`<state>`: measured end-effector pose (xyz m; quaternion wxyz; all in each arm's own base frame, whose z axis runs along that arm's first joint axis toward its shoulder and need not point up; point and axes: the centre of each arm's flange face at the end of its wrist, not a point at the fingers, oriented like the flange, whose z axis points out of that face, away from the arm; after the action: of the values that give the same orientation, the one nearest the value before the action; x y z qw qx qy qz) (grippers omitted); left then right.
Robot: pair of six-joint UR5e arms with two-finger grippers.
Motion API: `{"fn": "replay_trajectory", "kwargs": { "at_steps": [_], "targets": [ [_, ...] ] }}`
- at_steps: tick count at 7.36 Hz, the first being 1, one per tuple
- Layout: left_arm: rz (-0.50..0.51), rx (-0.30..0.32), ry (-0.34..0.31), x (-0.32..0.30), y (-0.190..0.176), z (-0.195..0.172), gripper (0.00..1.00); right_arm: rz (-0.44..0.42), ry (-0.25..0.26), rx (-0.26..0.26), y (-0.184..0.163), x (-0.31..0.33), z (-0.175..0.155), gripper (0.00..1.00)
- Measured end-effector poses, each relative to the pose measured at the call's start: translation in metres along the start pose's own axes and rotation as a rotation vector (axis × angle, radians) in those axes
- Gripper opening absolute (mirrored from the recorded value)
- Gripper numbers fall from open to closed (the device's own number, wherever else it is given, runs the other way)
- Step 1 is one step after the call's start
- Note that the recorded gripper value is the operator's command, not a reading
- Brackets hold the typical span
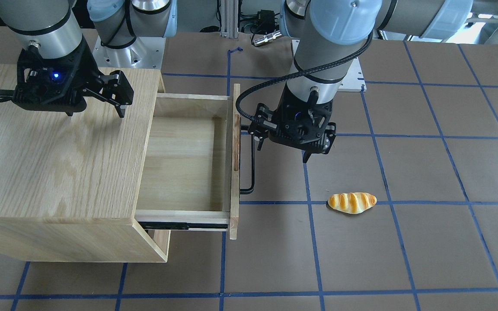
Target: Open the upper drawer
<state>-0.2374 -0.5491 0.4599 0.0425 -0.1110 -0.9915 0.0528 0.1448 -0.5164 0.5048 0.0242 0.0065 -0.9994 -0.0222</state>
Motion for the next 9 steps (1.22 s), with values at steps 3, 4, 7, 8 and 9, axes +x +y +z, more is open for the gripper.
{"fn": "replay_trajectory", "kwargs": {
  "at_steps": [3, 4, 7, 8, 9],
  "targets": [
    [-0.122, -0.015, -0.042, -0.068, 0.016, -0.043, 1.0, 0.0, 0.0, 0.0, 0.0, 0.0, 0.0, 1.0],
    [-0.166, -0.011, -0.054, -0.092, 0.026, -0.056, 1.0, -0.001, 0.0, 0.0, 0.0, 0.0, 0.0, 1.0],
    [-0.24, -0.063, -0.083, -0.129, 0.054, -0.074, 1.0, -0.001, 0.0, 0.0, 0.0, 0.0, 0.0, 1.0],
    [-0.249, -0.079, -0.083, -0.131, 0.059, -0.074, 1.0, -0.001, 0.0, 0.0, 0.0, 0.0, 0.0, 1.0],
    [-0.253, -0.086, -0.082, -0.13, 0.062, -0.074, 1.0, -0.001, 0.0, 0.0, 0.0, 0.0, 0.0, 1.0]
  ]
}}
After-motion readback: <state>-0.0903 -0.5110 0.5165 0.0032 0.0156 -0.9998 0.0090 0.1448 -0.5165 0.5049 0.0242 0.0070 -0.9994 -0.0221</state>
